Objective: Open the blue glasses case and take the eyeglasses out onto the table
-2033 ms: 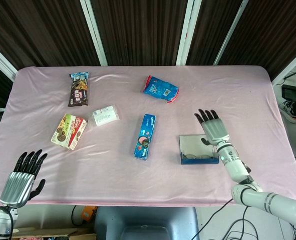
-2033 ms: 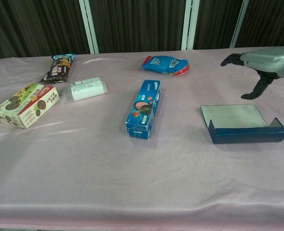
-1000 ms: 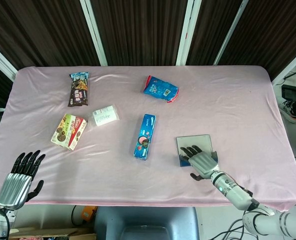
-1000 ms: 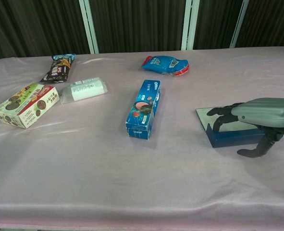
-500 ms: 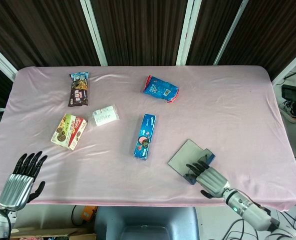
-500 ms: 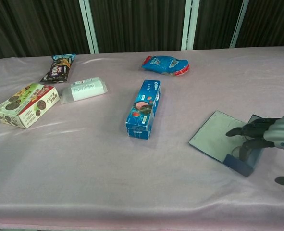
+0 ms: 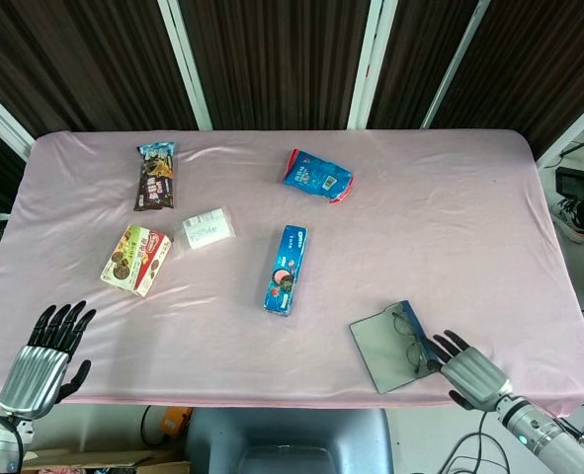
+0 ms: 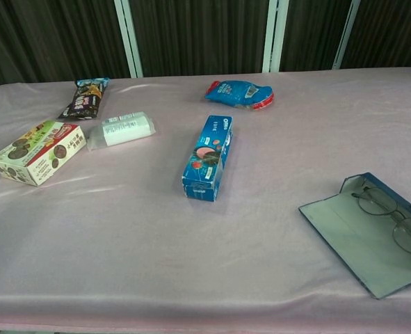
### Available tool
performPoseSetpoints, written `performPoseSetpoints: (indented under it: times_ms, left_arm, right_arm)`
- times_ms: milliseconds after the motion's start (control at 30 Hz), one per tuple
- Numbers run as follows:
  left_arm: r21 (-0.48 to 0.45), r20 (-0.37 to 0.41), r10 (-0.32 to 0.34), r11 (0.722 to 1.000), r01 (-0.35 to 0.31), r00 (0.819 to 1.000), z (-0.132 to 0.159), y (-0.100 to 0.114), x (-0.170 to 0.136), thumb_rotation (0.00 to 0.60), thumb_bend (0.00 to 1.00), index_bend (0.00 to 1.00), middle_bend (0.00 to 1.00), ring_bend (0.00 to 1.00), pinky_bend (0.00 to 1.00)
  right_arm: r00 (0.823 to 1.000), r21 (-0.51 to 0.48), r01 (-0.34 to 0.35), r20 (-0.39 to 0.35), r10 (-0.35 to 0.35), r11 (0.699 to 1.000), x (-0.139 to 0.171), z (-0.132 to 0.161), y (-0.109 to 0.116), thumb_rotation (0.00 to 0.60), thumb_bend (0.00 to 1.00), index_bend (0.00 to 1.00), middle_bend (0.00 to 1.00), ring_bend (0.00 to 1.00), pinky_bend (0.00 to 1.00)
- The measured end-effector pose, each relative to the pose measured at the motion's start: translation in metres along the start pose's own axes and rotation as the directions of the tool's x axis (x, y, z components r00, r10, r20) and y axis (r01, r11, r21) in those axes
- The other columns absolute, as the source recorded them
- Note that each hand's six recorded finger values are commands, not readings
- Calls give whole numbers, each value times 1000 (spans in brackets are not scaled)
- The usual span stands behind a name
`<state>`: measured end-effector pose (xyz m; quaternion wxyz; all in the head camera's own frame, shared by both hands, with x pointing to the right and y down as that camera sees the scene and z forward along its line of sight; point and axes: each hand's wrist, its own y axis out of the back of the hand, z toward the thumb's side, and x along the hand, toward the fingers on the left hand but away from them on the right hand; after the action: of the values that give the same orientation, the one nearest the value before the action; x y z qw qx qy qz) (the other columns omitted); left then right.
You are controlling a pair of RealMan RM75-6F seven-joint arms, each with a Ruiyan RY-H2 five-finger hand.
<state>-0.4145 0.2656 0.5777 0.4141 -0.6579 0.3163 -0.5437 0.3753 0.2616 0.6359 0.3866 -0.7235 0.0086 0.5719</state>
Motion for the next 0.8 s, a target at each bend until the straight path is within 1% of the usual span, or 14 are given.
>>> performPoseSetpoints:
  times_ms: [133, 233, 333, 467, 600, 700, 800]
  left_arm:
    - [3, 1, -4, 1000, 4, 1000, 0, -1, 0, 600, 366, 0, 0, 0, 0]
    - [7, 1, -9, 1000, 9, 1000, 1, -3, 1, 600, 365, 0, 0, 0, 0]
    - [9, -1, -11, 1000, 11, 1000, 1, -4, 2, 600, 365, 0, 0, 0, 0]
    - [9, -7, -11, 1000, 11, 1000, 0, -4, 3, 600, 365, 0, 0, 0, 0]
    - [8, -10, -11, 1000, 11, 1000, 0, -4, 4, 600, 365, 0, 0, 0, 0]
    - [7, -13, -12, 1000, 12, 1000, -1, -4, 4, 600, 365, 0, 0, 0, 0]
    - [5, -14, -12, 1000, 12, 1000, -1, -4, 4, 600, 366, 0, 0, 0, 0]
  right_arm:
    - [999, 4, 9, 52, -10, 1000, -4, -18, -2, 600, 508, 440, 0, 0, 0]
    - [995, 4, 16, 101, -16, 1000, -15, -32, 0, 600, 509, 443, 0, 0, 0]
    - [988, 4, 27, 149, -27, 1000, -32, -46, 6, 600, 509, 447, 0, 0, 0]
    - [978, -14, 45, 204, -41, 999, -59, -60, 20, 600, 509, 444, 0, 0, 0]
    - [975, -22, 61, 218, -55, 998, -78, -63, 33, 600, 509, 440, 0, 0, 0]
    - [974, -29, 71, 216, -63, 997, -79, -62, 36, 600, 509, 434, 0, 0, 0]
    - [975, -56, 91, 207, -77, 994, -75, -60, 40, 600, 509, 435, 0, 0, 0]
